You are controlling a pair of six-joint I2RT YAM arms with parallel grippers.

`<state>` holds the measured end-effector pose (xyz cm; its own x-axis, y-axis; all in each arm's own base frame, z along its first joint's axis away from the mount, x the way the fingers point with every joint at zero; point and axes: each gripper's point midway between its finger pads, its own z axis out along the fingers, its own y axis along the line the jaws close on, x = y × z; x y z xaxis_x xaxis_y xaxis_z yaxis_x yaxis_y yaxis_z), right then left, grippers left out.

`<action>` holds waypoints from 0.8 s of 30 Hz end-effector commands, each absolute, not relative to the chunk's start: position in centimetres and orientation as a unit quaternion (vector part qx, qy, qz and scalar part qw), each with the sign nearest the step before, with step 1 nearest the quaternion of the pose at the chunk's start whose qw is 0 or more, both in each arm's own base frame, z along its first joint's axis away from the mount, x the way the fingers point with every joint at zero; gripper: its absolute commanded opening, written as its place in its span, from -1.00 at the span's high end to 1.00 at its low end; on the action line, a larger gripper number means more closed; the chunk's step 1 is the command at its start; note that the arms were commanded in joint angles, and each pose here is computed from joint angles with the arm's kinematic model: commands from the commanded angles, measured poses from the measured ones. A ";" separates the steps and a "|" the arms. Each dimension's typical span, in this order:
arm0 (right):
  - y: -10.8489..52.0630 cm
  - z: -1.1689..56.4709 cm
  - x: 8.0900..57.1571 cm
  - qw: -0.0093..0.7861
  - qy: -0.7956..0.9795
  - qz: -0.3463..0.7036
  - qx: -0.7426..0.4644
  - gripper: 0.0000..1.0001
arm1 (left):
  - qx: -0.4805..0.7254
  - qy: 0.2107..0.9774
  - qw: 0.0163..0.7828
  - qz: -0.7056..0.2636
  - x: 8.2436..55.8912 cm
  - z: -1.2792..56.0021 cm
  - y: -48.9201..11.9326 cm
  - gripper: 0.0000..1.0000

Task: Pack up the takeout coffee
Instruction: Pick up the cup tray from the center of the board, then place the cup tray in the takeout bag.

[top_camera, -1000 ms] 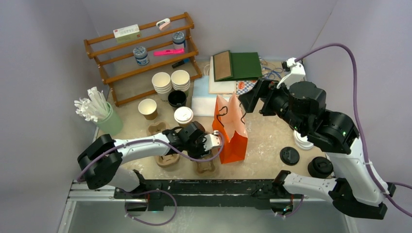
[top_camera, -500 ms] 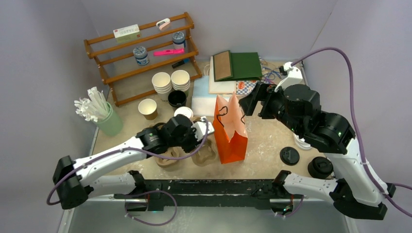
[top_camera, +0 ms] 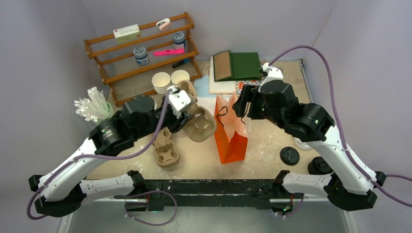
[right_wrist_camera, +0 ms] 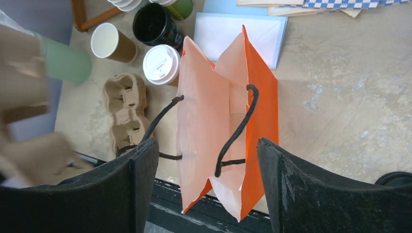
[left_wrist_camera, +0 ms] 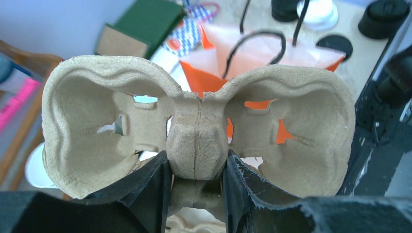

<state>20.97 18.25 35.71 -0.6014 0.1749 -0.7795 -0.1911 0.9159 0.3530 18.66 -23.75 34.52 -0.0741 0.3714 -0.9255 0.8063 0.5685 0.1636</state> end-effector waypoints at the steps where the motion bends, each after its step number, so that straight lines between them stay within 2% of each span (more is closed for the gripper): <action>1: 18.3 34.1 20.9 0.423 0.887 0.186 -0.001 -0.48 | 0.383 0.666 0.606 -0.207 18.6 41.6 -21.9 0.20; 7: 17.8 34.0 20.9 0.428 0.886 0.178 0.008 -0.20 | 0.419 0.603 0.630 -0.253 18.9 46.5 -26.1 0.21; 15: 16.1 34.6 20.9 0.448 0.879 0.161 0.024 -0.10 | 0.444 0.542 0.638 -0.321 20.9 47.9 -34.0 0.22; 21: 15.3 34.9 21.2 0.458 0.876 0.145 0.038 0.49 | 0.425 0.519 0.615 -0.415 19.5 48.1 -36.8 0.23; 24: 15.1 35.2 21.3 0.465 0.872 0.145 0.047 0.61 | 0.420 0.531 0.581 -0.452 18.5 46.8 -37.4 0.19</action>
<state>20.82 15.50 33.84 -0.6091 0.1609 -0.7766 -0.0880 0.9594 0.2678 21.95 -36.67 42.91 0.0665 0.1079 -0.9919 0.9224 0.3724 0.1024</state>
